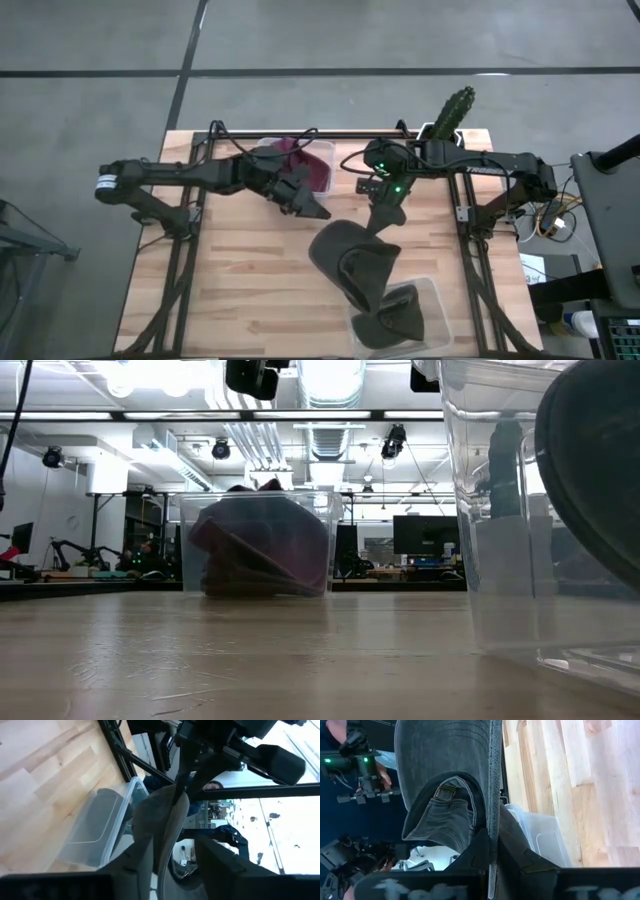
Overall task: Pick and place caps into container
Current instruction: Put the black cap into the bottom transparent container
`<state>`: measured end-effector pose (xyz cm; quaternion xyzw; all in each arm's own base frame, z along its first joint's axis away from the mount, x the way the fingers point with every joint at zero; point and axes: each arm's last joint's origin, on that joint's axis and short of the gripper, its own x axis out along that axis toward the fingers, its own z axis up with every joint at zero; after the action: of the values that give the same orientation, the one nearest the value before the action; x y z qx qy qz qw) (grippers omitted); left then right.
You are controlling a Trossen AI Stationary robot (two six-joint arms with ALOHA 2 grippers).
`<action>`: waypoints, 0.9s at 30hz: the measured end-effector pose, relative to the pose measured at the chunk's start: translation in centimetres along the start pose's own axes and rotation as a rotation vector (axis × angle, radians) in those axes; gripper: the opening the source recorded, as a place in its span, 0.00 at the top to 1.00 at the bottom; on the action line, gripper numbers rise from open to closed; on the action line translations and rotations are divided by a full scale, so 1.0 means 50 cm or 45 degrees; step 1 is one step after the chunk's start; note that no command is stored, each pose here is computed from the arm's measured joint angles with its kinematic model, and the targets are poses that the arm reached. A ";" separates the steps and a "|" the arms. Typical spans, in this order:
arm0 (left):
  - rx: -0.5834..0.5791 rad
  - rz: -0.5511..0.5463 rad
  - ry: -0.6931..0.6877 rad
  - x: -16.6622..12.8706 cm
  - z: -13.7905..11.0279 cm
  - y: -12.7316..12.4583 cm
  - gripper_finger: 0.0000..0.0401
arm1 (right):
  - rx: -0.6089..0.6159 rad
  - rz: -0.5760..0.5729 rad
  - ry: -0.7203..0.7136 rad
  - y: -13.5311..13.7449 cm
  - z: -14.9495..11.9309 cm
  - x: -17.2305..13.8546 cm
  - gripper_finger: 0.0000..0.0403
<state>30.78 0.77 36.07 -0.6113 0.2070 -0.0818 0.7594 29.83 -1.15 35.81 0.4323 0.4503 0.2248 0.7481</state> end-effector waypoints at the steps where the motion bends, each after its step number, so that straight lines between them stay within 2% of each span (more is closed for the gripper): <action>1: -0.006 -0.009 0.004 0.004 -0.001 0.000 0.64 | 0.001 0.000 0.000 -0.001 0.002 0.002 0.97; 7: -0.029 0.007 0.044 0.031 -0.002 0.015 0.59 | 0.003 0.000 0.003 -0.008 0.009 0.010 0.97; 23: -0.098 -0.065 0.121 0.086 0.007 0.039 0.59 | 0.044 0.031 0.064 -0.023 0.019 0.030 0.97; 27: -0.102 -0.070 0.163 0.091 0.004 0.042 0.62 | 0.056 0.041 0.082 -0.029 0.022 0.036 0.97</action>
<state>34.71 -0.25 33.10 -0.6401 0.2416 -0.1332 0.7171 31.61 -1.10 33.96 0.4483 0.4720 0.2410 0.7198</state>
